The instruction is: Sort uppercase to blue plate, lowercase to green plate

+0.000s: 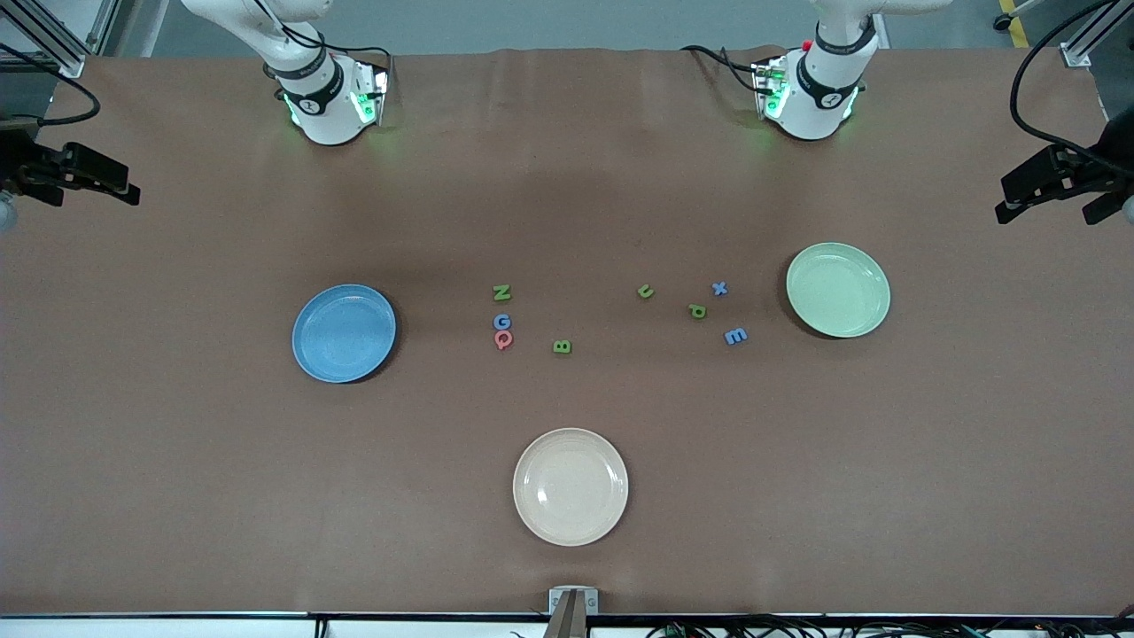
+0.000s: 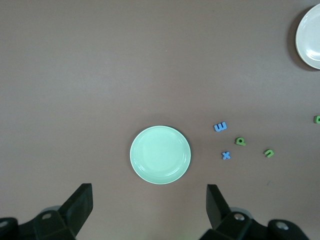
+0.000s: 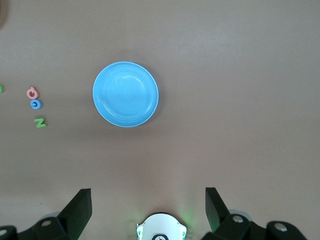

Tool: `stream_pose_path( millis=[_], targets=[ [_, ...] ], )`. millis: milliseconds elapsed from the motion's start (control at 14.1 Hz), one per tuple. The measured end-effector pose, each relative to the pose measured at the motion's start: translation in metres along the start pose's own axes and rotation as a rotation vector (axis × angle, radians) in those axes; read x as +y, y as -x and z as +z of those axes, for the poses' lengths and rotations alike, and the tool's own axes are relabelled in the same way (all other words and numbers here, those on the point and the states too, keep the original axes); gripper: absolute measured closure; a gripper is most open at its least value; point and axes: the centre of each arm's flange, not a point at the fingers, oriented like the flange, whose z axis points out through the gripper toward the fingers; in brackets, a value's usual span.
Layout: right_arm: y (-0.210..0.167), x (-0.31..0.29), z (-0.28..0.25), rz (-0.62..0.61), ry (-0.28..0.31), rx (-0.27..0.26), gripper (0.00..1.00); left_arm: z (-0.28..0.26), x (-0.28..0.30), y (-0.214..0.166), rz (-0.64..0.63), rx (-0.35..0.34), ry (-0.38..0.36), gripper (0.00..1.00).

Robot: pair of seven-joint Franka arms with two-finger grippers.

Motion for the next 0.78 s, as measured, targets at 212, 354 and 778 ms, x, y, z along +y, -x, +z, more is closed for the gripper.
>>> stream_pose_path(
  millis=[212,354,778],
  targets=[
    [0.000,-0.002,0.000,-0.004,0.004,0.000,0.00,0.000,0.000,0.000,0.001,0.000,0.000,0.00],
    [0.000,0.002,0.000,0.004,0.003,0.001,0.00,0.000,0.001,0.000,0.001,0.000,0.000,0.00],
    [0.001,0.009,0.000,0.016,0.002,0.031,0.00,0.004,-0.003,0.001,-0.006,-0.013,0.000,0.00]
  ],
)
